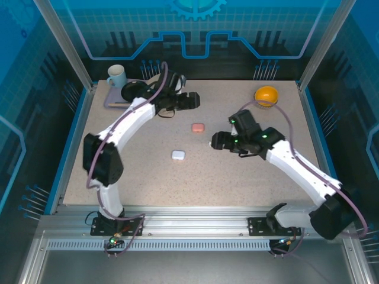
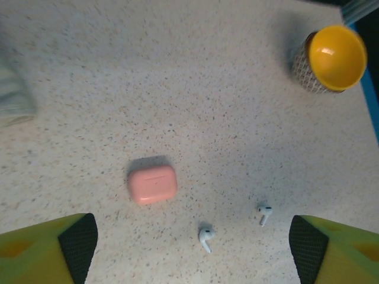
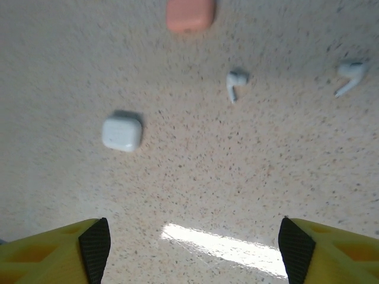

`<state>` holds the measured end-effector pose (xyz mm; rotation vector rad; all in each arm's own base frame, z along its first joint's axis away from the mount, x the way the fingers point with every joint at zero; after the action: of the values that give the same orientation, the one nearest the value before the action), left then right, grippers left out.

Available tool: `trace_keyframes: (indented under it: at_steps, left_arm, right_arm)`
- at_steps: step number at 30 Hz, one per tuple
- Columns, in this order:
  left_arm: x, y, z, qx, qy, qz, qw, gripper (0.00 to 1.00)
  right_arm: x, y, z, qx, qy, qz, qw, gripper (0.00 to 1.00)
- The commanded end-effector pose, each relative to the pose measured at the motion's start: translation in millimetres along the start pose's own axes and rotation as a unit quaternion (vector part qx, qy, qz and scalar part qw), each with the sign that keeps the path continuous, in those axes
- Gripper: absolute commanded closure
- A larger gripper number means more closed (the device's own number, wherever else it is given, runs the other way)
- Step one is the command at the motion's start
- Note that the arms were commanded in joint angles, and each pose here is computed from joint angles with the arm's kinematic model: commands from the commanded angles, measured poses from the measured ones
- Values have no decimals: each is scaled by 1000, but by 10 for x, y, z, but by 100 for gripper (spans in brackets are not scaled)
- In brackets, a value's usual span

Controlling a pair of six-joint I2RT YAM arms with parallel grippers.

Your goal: Insert wireless bluetooth earbuds into charging case

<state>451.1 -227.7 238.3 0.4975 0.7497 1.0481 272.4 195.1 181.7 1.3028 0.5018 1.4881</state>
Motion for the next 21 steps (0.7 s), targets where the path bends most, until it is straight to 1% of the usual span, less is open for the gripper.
trace_keyframes:
  at_steps: [1, 3, 4, 7, 11, 14, 18, 21]
  left_arm:
    - [247, 217, -110, -26, 1, 38, 999, 11]
    - [370, 377, -183, -45, 13, 50, 998, 11]
    - [450, 481, -213, -57, 21, 60, 996, 2]
    - [647, 763, -276, -94, 42, 82, 991, 1]
    - [849, 1024, -371, -130, 80, 102, 983, 1]
    - [1020, 1197, -446, -147, 112, 151, 971, 1]
    - [1070, 1358, -485, -160, 122, 163, 966, 1]
    - [1114, 1485, -497, -180, 127, 172, 960, 1]
  right_arm:
    - [137, -256, -40, -6, -4, -31, 999, 21]
    - [264, -425, -84, 6, 2, -44, 999, 21]
    - [341, -495, -87, 9, 6, -51, 999, 21]
    - [514, -763, -142, 28, 17, -79, 996, 21]
    - [743, -1091, -189, 49, 26, -106, 993, 20]
    - [866, -1301, -205, 60, 27, -129, 989, 19]
    - [892, -1537, -243, 68, 23, -175, 982, 18]
    - [876, -1694, -300, 72, 18, -205, 976, 18]
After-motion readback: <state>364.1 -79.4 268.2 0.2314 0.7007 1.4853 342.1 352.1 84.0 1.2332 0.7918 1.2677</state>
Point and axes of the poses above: each hand's point on the last joint's axis, 136 mm out from that joint toward the fingers, its own y axis back along the fingers, its own x axis along the line the jaws close on, z = x × y, the point moved 1 cm from there along y, back along the fingers, and after that the axes turned 11 degrees about -y, right-handed, at the moved point
